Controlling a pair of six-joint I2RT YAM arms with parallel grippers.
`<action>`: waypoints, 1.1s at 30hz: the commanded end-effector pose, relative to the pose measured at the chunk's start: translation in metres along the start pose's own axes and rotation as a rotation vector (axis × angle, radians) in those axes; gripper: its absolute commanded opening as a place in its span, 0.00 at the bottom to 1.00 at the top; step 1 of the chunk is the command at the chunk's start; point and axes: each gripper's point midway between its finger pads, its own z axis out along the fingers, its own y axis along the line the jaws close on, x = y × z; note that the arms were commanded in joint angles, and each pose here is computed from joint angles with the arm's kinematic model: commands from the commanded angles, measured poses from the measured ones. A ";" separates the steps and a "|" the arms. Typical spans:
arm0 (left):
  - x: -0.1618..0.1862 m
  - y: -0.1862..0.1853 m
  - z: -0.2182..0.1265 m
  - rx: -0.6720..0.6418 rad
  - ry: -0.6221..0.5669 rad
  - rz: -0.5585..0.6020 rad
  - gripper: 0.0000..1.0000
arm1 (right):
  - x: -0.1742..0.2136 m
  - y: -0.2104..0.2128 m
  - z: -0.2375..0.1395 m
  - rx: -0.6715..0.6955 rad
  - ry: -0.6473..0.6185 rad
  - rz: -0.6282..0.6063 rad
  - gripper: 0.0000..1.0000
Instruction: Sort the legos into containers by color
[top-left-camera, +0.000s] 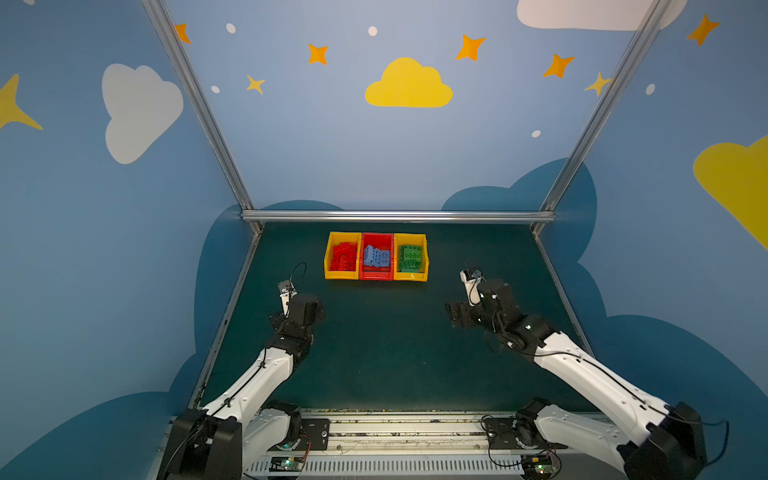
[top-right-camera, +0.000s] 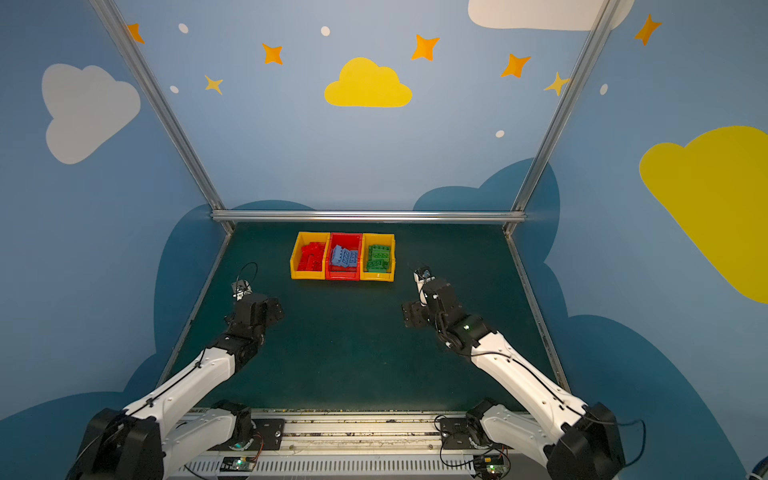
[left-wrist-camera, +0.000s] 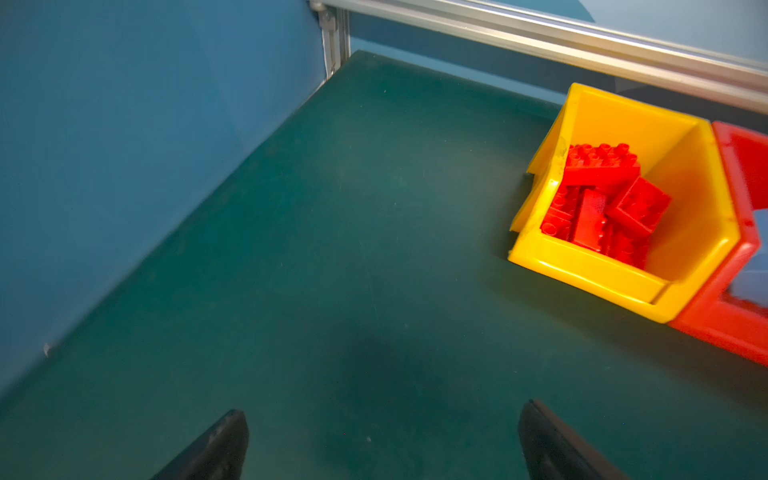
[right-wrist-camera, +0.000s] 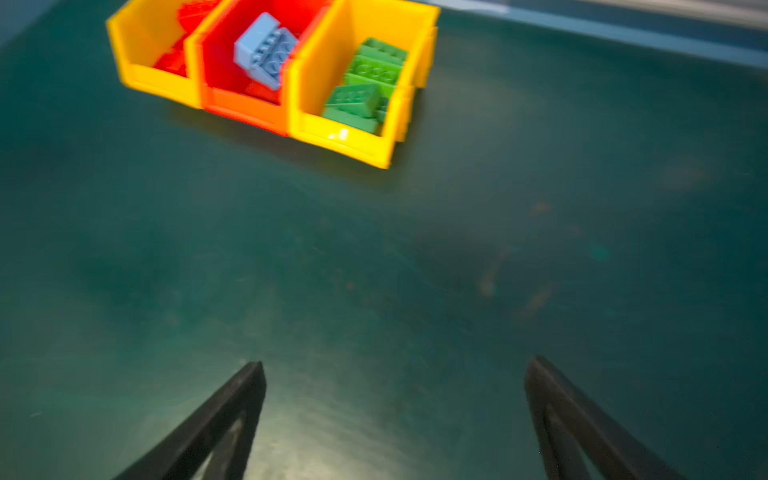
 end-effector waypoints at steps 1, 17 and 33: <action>-0.018 -0.011 0.008 0.080 -0.104 0.040 1.00 | 0.017 -0.050 0.005 0.220 -0.031 0.009 0.95; -0.016 0.014 0.029 0.122 -0.208 -0.068 1.00 | 0.050 -0.133 0.045 0.395 -0.223 0.169 0.96; 0.003 -0.012 0.076 0.266 -0.051 -0.019 1.00 | 0.029 -0.157 0.085 0.341 -0.200 0.199 0.96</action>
